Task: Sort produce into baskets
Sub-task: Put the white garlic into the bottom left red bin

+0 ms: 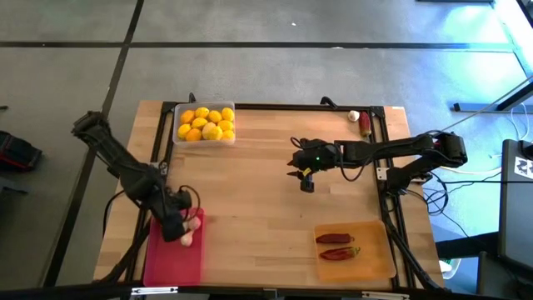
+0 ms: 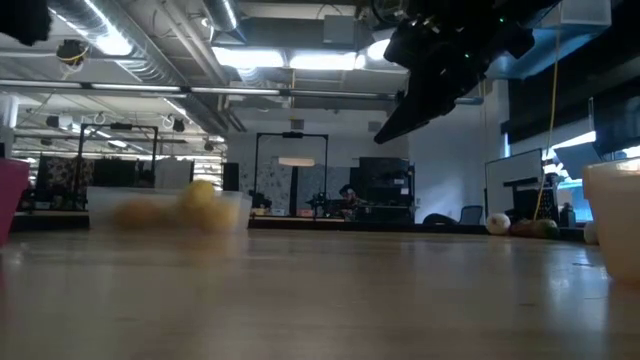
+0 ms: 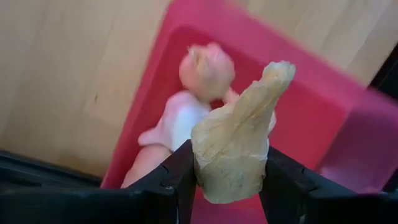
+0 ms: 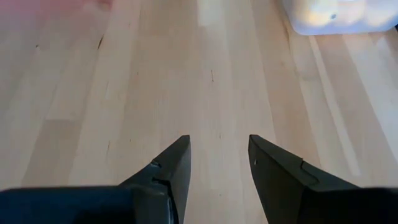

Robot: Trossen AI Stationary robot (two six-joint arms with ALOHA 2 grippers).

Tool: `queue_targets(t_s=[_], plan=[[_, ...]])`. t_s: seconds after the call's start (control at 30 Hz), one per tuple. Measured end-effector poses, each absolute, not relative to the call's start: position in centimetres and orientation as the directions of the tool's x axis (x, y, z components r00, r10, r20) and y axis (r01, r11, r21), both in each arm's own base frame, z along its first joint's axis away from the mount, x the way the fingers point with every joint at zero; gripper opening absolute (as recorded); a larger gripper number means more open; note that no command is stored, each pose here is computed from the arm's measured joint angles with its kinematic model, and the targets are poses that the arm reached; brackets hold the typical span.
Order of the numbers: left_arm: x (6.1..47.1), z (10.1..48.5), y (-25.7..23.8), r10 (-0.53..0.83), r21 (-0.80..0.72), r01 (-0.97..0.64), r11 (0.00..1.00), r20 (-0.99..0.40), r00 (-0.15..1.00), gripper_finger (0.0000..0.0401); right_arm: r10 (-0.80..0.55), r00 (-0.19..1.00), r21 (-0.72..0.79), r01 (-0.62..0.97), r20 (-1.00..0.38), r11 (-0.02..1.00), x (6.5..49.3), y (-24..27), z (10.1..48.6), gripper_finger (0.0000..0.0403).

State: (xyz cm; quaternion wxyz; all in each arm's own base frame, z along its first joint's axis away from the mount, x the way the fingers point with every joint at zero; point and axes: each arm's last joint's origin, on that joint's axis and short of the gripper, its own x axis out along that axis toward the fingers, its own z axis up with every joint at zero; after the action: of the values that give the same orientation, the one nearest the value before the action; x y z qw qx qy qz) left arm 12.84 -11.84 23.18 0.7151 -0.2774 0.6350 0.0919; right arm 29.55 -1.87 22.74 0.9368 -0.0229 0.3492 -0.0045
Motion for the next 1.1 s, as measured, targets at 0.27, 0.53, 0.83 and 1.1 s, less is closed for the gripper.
queue_targets(t_s=[0.27, 0.53, 0.83, 1.1], plan=[[12.1, 21.7, -14.3, -0.186, -0.211, -0.428, 0.879, -0.977, 0.100, 0.0134, -0.024, 0.747, -0.050, -0.013, -0.665, 0.999, 29.5, -1.9, 22.6, 0.0154], [12.4, 19.7, -15.1, -0.069, -0.064, -0.505, 0.861, -0.998, 0.009, 0.0171, -0.024, 0.750, -0.061, -0.021, -0.661, 0.998, 29.5, -1.9, 22.7, 0.0154], [12.4, 19.2, -15.0, -0.028, 0.001, -0.503, 0.864, -0.998, -0.051, 0.0237, -0.024, 0.750, -0.061, -0.021, -0.661, 0.998, 29.5, -1.9, 22.7, 0.0154], [13.0, 19.3, -14.5, -0.118, -0.035, -0.476, 0.879, -0.982, -0.145, 0.0244, -0.024, 0.750, -0.060, -0.021, -0.661, 0.998, 29.5, -1.9, 22.7, 0.0154]])
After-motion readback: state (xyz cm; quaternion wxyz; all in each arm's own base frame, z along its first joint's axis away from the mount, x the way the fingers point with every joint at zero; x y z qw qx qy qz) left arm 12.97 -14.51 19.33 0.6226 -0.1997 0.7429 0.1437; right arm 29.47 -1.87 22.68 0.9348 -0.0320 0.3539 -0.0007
